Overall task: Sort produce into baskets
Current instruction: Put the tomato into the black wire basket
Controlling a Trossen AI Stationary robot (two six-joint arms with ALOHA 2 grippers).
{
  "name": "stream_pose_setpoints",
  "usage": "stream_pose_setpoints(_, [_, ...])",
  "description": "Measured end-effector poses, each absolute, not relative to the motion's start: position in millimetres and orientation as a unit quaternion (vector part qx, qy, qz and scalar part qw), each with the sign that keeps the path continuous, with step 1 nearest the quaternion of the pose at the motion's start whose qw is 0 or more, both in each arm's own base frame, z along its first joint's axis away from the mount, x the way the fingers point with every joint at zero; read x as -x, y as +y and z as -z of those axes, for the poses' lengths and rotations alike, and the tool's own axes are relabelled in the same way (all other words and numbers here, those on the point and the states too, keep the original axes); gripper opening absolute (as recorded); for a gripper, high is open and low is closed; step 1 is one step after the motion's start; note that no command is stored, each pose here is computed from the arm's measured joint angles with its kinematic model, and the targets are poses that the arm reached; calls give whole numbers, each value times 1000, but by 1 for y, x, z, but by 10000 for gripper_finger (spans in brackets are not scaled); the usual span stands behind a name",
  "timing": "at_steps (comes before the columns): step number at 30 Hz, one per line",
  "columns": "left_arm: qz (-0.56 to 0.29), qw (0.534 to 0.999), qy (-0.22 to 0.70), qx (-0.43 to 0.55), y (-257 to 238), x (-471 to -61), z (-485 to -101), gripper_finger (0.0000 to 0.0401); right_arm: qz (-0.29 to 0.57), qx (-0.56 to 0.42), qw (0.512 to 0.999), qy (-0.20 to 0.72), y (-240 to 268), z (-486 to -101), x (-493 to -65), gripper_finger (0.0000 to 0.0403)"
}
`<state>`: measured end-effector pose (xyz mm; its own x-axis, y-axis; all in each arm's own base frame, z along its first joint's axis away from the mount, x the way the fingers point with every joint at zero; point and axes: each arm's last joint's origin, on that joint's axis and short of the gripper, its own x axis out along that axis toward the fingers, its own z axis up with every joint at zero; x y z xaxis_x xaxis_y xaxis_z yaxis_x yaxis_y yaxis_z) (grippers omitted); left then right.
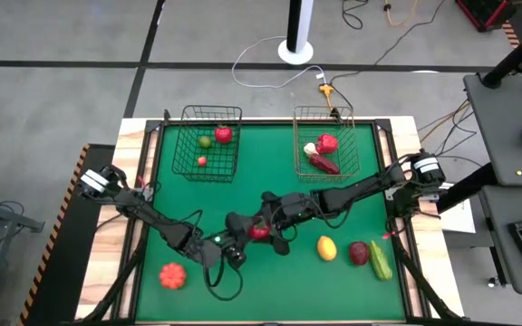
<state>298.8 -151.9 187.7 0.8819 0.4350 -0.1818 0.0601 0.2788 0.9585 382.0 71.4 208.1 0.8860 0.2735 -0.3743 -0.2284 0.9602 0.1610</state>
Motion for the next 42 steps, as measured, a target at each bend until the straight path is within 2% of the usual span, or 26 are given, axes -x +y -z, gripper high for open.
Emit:
stream_pose_setpoints(9, [-123, 766, 210, -595, -153, -298, -189, 326, -140, -139, 956, 216, 56, -208, -384, 299])
stream_pose_setpoints(17, [-121, 769, 208, -593, -154, -298, -189, 287, -138, -145, 956, 215, 55, -208, -384, 302])
stream_pose_setpoints(21, [-130, 784, 202, -573, -154, -299, -190, 259, -134, -149, 955, 221, 54, -207, -383, 324])
stream_pose_setpoints(26, [-139, 798, 201, -550, -153, -299, -190, 257, -129, -147, 952, 236, 53, -208, -381, 357])
stream_pose_setpoints(35, [-217, 811, 216, -498, -145, -287, -187, 256, -110, -144, 954, 239, 41, -232, -366, 363])
stream_pose_setpoints(39, [-263, 813, 222, -469, -136, -276, -185, 256, -60, -135, 962, 229, 34, -246, -358, 363])
stream_pose_setpoints(42, [-331, 812, 214, -431, -127, -267, -199, 255, -23, -125, 966, 226, 29, -253, -353, 364])
